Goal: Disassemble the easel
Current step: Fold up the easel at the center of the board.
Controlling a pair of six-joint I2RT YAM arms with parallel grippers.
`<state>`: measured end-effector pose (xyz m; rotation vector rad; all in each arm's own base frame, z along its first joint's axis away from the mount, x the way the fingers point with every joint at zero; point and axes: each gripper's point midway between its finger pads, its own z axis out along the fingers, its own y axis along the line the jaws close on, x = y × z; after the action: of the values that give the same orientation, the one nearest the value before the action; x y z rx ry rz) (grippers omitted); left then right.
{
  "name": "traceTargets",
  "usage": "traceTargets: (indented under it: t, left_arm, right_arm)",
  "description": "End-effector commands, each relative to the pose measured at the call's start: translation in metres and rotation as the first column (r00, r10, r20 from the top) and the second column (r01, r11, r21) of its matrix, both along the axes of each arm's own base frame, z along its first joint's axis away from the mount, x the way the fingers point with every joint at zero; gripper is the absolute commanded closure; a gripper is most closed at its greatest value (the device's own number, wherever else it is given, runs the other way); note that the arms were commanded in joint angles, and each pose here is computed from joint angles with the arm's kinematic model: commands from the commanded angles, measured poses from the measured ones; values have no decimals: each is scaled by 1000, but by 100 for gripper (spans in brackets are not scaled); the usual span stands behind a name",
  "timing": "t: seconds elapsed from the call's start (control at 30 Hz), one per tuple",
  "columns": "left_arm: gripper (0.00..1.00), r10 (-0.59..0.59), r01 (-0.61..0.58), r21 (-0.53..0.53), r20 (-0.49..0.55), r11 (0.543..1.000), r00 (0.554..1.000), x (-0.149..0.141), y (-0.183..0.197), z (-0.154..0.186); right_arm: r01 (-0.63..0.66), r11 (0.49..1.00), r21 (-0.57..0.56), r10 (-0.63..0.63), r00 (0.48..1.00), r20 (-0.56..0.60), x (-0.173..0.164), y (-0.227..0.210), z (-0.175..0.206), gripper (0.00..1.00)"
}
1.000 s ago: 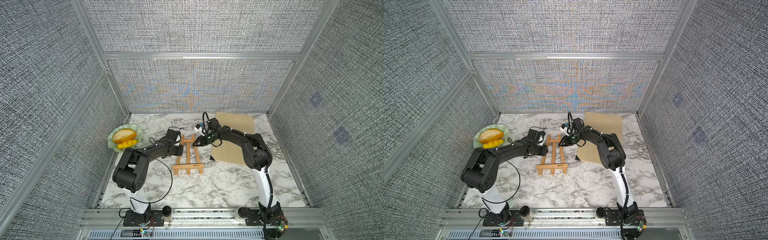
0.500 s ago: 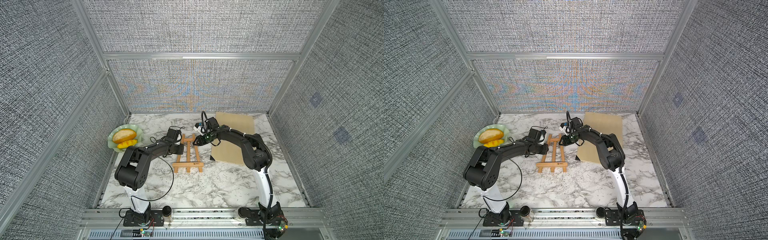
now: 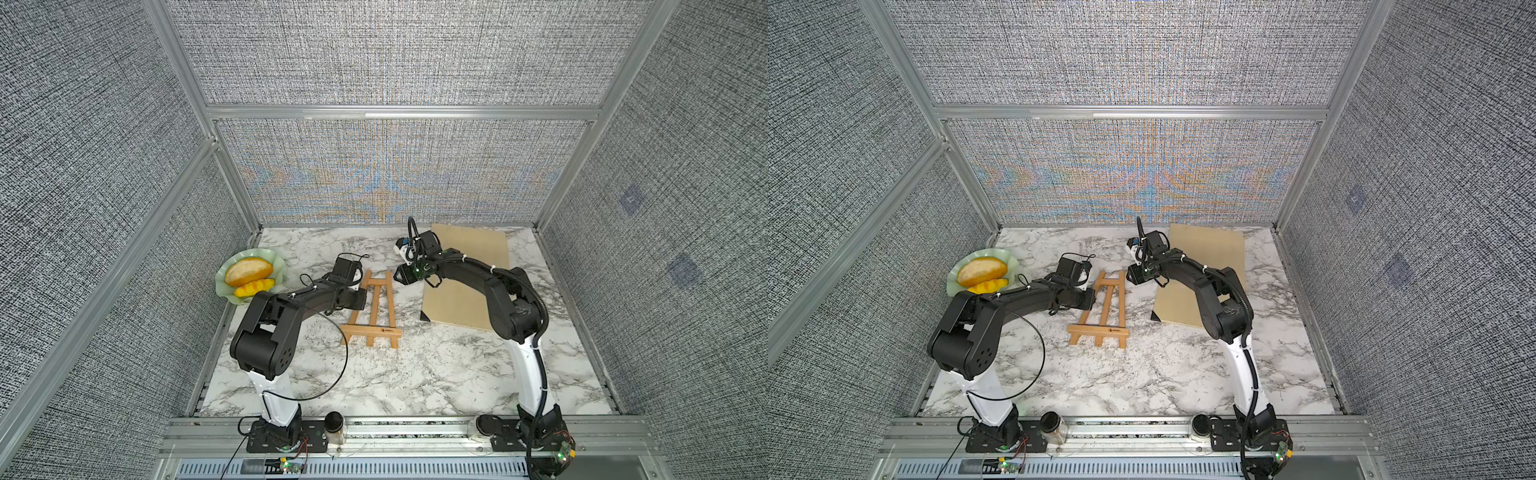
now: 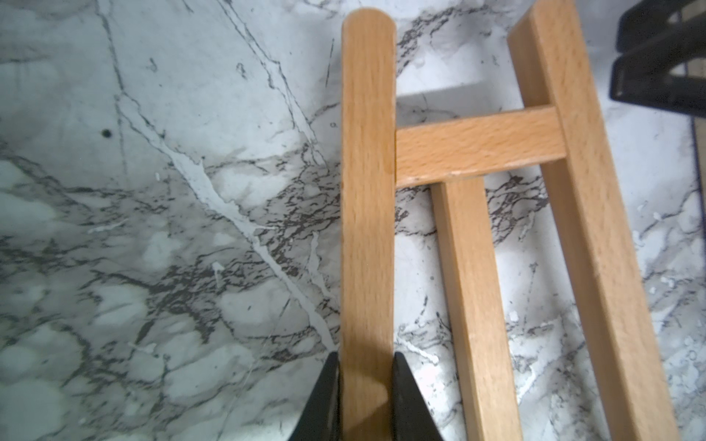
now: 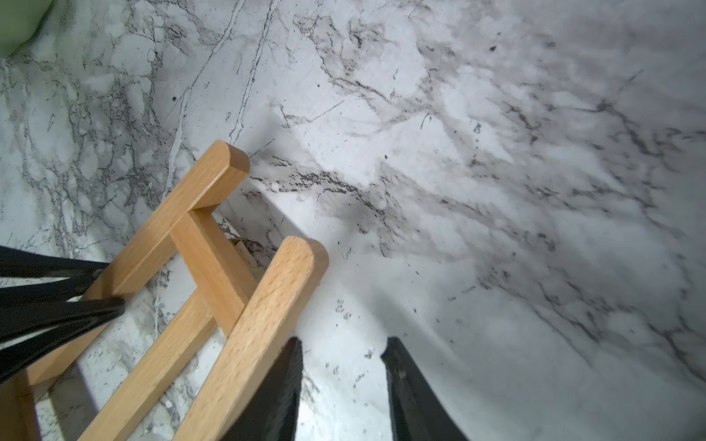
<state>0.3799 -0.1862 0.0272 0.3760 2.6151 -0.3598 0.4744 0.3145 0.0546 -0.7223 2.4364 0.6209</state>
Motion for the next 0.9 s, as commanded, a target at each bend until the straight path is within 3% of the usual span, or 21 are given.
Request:
traceTargets:
  t: [0.0,0.37,0.7,0.87]
  left_arm:
    - [82,-13,13,9,-3,1000,1000,-3,2,1]
    - [68,-7,11,-43,85,999,996,6,-4,29]
    - [69,19,-9,-58,176,998,984,12,0,59]
    - [69,54,-39,-57,278,998,959,13,10,96]
  right_arm:
    - [29,999,19,-30,998,61,8,-3,17,60]
    - [32,999,27,-35,992,121,5,-11,44,60]
    - [54,998,19,-57,986,156,2,-24,56,60]
    - [84,996,21,-87,977,194,-5,-44,77,60]
